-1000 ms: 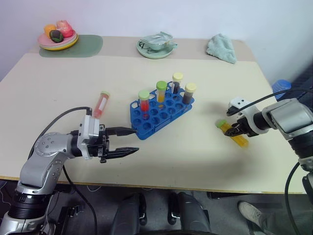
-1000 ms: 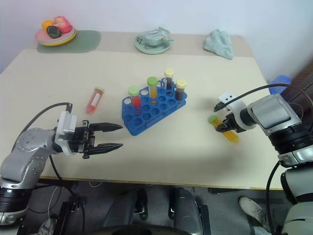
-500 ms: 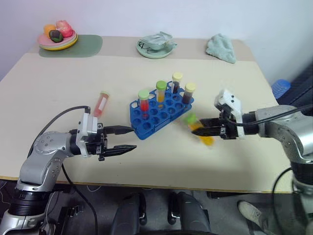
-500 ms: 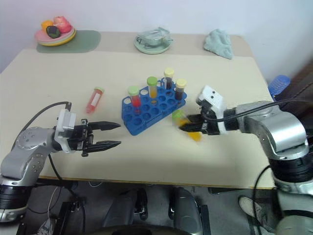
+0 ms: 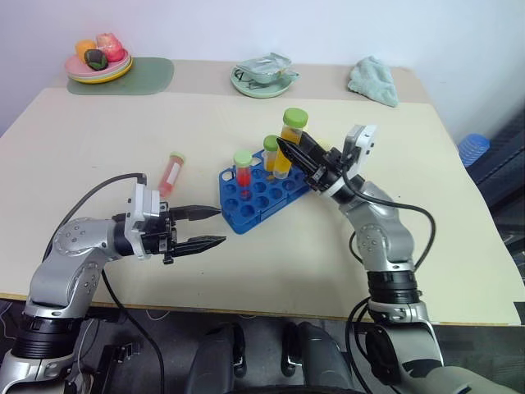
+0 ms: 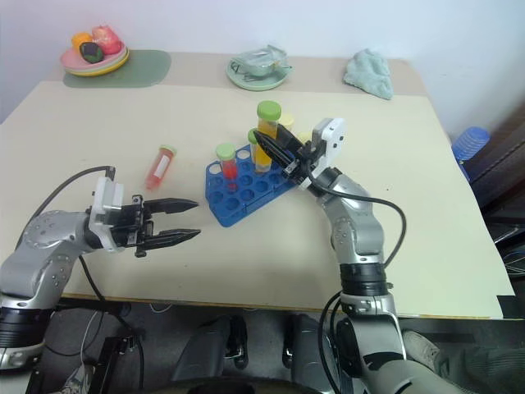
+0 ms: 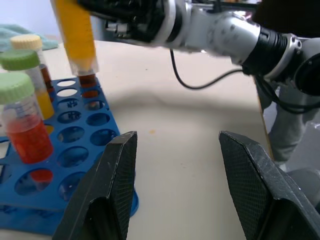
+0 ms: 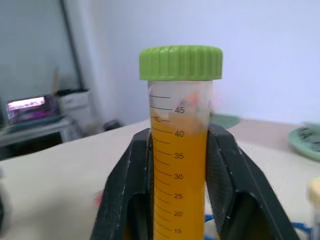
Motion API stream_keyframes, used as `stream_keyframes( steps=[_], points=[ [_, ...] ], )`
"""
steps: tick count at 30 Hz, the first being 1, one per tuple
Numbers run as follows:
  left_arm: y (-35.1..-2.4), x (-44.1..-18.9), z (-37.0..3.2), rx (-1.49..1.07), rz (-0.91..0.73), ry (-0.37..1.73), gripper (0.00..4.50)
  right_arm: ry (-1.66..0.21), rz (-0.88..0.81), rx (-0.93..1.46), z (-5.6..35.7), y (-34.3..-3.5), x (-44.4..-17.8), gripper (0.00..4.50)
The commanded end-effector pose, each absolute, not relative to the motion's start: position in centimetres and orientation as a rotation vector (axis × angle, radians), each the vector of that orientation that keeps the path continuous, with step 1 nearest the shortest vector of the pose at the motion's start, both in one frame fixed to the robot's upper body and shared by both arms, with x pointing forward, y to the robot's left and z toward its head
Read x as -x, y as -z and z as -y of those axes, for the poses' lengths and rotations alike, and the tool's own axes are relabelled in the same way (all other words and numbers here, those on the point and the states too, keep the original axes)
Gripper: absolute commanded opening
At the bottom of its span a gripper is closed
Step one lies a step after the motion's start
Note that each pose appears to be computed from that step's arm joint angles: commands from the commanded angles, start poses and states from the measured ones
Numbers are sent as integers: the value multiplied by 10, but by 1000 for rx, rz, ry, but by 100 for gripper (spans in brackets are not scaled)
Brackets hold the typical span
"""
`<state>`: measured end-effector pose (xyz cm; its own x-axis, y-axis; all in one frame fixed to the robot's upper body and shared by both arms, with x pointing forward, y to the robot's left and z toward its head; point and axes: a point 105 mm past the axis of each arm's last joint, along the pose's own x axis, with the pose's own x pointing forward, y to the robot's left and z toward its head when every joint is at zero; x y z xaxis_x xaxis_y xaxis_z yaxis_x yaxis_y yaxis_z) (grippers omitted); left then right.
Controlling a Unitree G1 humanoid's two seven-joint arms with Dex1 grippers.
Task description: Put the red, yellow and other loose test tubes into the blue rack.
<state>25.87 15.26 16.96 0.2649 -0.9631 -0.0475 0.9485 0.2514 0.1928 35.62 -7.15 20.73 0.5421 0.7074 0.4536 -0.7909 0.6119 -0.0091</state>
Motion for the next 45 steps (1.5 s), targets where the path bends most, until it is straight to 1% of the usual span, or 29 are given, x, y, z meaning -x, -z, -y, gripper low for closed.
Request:
stream_keyframes(
  steps=[1, 3, 7, 9, 17, 21, 29, 35, 41, 42, 43, 45],
  points=[
    [-185, -257, -154, -221, 148, 1278, 264, -889, 530, -207, 68, -209, -358, 77],
    [-185, -258, -155, -223, 151, 1263, 264, -889, 533, -212, 66, -203, -360, 77],
    [-186, -258, -155, -224, 163, 1222, 264, -880, 491, -169, 68, -179, -365, 77],
    [-186, -258, -155, -225, 167, 1204, 264, -872, 484, -161, 72, -174, -367, 77],
    [-184, -258, -158, -210, 181, 1154, 264, -854, 493, -147, 81, -173, -369, 77],
    [-187, -264, -157, -166, 216, 1103, 264, -837, 485, -129, 86, -171, -370, 77],
    [-185, -270, -158, -138, 224, 1053, 264, -830, 473, -99, 87, -166, -371, 77],
    [-184, -276, -160, -98, 232, 1007, 264, -820, 447, -69, 89, -157, -371, 77],
    [-183, -277, -160, -91, 233, 1000, 264, -865, 407, -95, 88, -151, -367, 77],
    [-183, -277, -160, -86, 235, 999, 264, -873, 407, -85, 87, -151, -367, 181],
    [-184, -277, -161, -81, 236, 996, 264, -873, 413, -70, 87, -152, -366, 213],
    [-183, -277, -162, -78, 236, 991, 264, -857, 426, -7, 85, -153, -366, 314]
  ],
)
